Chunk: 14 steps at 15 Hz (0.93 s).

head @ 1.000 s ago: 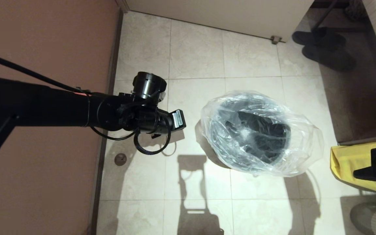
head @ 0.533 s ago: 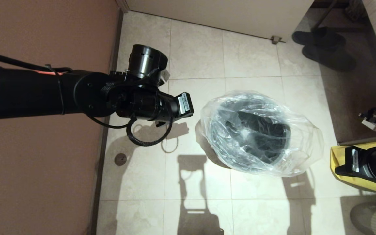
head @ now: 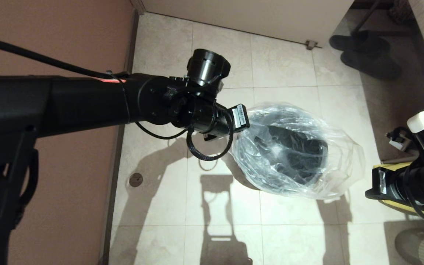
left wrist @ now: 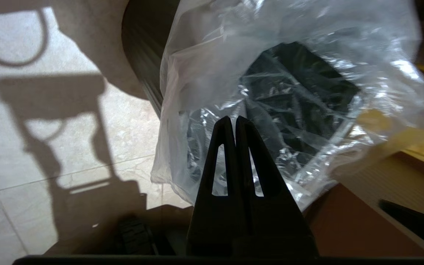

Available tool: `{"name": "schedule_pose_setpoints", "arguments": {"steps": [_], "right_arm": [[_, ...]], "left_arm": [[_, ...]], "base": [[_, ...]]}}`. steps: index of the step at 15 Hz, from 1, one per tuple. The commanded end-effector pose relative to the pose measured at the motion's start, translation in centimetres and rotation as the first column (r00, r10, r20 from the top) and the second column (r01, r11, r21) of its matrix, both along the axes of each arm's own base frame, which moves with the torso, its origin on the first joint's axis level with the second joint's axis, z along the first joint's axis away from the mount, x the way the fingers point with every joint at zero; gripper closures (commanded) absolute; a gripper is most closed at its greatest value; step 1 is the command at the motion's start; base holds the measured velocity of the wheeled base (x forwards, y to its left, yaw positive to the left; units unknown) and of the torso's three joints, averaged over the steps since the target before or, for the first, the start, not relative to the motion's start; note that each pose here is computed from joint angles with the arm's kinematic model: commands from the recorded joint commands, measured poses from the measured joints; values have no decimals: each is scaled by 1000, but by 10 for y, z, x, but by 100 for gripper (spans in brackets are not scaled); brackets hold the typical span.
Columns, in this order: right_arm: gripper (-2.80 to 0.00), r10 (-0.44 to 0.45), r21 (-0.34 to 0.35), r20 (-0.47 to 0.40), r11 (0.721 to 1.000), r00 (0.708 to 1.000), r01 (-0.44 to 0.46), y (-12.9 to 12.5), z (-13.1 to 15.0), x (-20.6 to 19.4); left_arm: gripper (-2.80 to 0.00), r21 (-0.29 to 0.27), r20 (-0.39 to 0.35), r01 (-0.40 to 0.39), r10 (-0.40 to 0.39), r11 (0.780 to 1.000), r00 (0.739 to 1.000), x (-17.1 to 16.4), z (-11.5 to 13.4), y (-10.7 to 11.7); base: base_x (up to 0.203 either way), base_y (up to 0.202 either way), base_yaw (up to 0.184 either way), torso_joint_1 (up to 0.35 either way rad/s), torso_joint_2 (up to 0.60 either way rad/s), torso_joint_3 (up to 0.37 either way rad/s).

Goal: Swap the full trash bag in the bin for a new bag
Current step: Put the new garbage bag on the trash can

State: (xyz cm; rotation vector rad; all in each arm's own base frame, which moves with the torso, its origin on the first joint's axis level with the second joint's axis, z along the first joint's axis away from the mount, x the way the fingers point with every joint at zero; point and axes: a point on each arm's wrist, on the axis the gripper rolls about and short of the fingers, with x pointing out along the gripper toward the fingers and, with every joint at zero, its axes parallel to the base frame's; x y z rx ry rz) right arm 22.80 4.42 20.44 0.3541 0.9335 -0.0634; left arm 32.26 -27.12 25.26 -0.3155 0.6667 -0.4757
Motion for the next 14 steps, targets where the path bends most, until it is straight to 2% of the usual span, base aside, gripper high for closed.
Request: {"name": "schedule_pose_setpoints", "arguments": {"steps": [1,5,8,9,11,14], "right_arm": [[0,-1,0,-15,1000,1000,1,1,-3,1],[0,1,2,-14,1000,1000,-1,2,-2,1],[0,3,13,-14,1000,1000,-3,4,-2,0],[0,5,18,-15,1000,1000,-4,6,-2,0],[0,16,20,-9,1000,1000,-16,9,0,-1],[0,15,18,-5,1000,1000,-15,9,1,-2]], "left_arm": [[0,39,-37,-4,6,999,999,11,-25,-13],[0,87,-33,-53,56,995,998,14,-33,-13],[0,222,-13,-87,92,971,996,15,-56,-13],[0,241,-20,-78,85,967,996,10,-59,-16],[0,240,-15,-73,79,968,997,3,-55,-15],[0,198,31,-80,75,977,997,-2,-31,-11]], "base": [[0,0,0,0,0,0],[0,0,0,0,0,0],[0,0,0,0,0,0],[0,0,0,0,0,0],[0,0,0,0,0,0],[0,0,0,0,0,0]]}}
